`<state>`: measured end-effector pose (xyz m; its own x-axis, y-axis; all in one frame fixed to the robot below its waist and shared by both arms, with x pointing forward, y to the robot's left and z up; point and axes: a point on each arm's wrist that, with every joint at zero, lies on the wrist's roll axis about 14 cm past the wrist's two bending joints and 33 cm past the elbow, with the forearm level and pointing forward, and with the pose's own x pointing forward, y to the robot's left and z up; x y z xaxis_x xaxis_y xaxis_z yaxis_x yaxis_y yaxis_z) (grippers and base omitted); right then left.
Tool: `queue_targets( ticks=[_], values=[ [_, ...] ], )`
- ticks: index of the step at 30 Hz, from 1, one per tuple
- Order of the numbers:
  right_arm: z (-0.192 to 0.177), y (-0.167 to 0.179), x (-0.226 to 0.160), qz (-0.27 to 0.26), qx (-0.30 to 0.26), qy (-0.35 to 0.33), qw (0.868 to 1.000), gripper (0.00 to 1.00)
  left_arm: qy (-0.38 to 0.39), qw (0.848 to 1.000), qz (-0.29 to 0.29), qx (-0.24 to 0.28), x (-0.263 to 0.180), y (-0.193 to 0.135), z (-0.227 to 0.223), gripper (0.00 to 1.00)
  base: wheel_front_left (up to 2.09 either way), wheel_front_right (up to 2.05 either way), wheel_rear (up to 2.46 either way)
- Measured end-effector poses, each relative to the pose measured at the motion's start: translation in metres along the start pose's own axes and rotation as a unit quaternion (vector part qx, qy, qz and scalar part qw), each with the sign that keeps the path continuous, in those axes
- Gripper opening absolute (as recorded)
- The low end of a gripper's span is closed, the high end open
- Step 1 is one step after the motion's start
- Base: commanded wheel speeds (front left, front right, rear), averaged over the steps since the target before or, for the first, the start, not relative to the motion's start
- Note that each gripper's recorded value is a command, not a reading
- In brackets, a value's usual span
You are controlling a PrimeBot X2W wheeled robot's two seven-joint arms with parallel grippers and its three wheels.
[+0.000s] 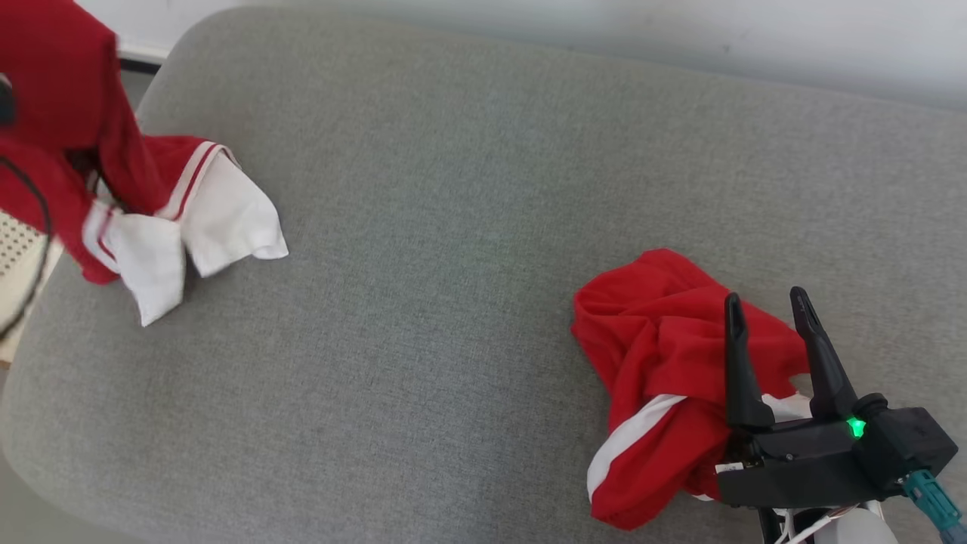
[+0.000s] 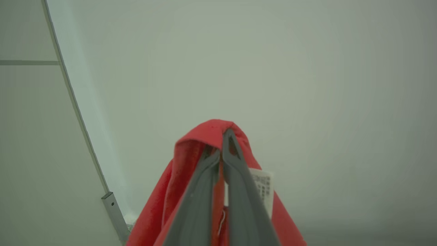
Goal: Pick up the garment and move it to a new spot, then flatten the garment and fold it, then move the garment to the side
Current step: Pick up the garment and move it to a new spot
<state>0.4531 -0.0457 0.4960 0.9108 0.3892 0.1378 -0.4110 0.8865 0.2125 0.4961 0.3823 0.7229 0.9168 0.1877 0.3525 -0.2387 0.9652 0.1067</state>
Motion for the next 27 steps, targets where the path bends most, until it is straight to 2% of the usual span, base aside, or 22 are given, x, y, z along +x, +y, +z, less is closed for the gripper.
queue_targets(
  ticks=[8,13,18,21,22,23,24,27],
  values=[
    [-0.007,0.004,0.006,0.01,-0.003,0.004,1.0,1.0,0.135,0.99,0.02,-0.036,-0.038,-0.002,-0.11,0.0,0.0,0.0,0.0],
    [-0.001,-0.005,0.003,0.0,-0.014,-0.003,1.0,1.0,0.232,0.97,0.035,-0.072,-0.072,-0.017,-0.178,0.0,0.0,0.0,0.0],
    [0.003,-0.016,-0.002,-0.016,-0.024,-0.004,1.0,1.0,0.3,0.95,0.039,-0.081,-0.1,-0.028,-0.223,0.0,0.0,0.0,0.0],
    [0.003,-0.022,-0.006,-0.024,-0.027,-0.003,0.999,1.0,0.308,0.947,0.041,-0.084,-0.104,-0.031,-0.233,0.0,0.0,0.0,0.0],
    [0.004,-0.023,-0.007,-0.026,-0.028,-0.003,0.999,1.0,0.306,0.947,0.042,-0.084,-0.103,-0.032,-0.233,0.46,0.0,0.0,0.0],
    [0.004,-0.023,-0.008,-0.026,-0.028,-0.003,0.999,1.0,0.302,0.948,0.041,-0.085,-0.102,-0.032,-0.232,0.97,0.0,0.0,0.0],
    [0.005,-0.023,-0.008,-0.027,-0.027,-0.004,0.999,1.0,0.298,0.95,0.041,-0.086,-0.101,-0.032,-0.23,1.0,0.0,0.0,0.0],
    [0.01,-0.02,-0.009,-0.025,-0.023,-0.01,0.999,1.0,0.284,0.954,0.039,-0.081,-0.098,-0.027,-0.22,1.0,0.0,0.0,0.0]
  ],
)
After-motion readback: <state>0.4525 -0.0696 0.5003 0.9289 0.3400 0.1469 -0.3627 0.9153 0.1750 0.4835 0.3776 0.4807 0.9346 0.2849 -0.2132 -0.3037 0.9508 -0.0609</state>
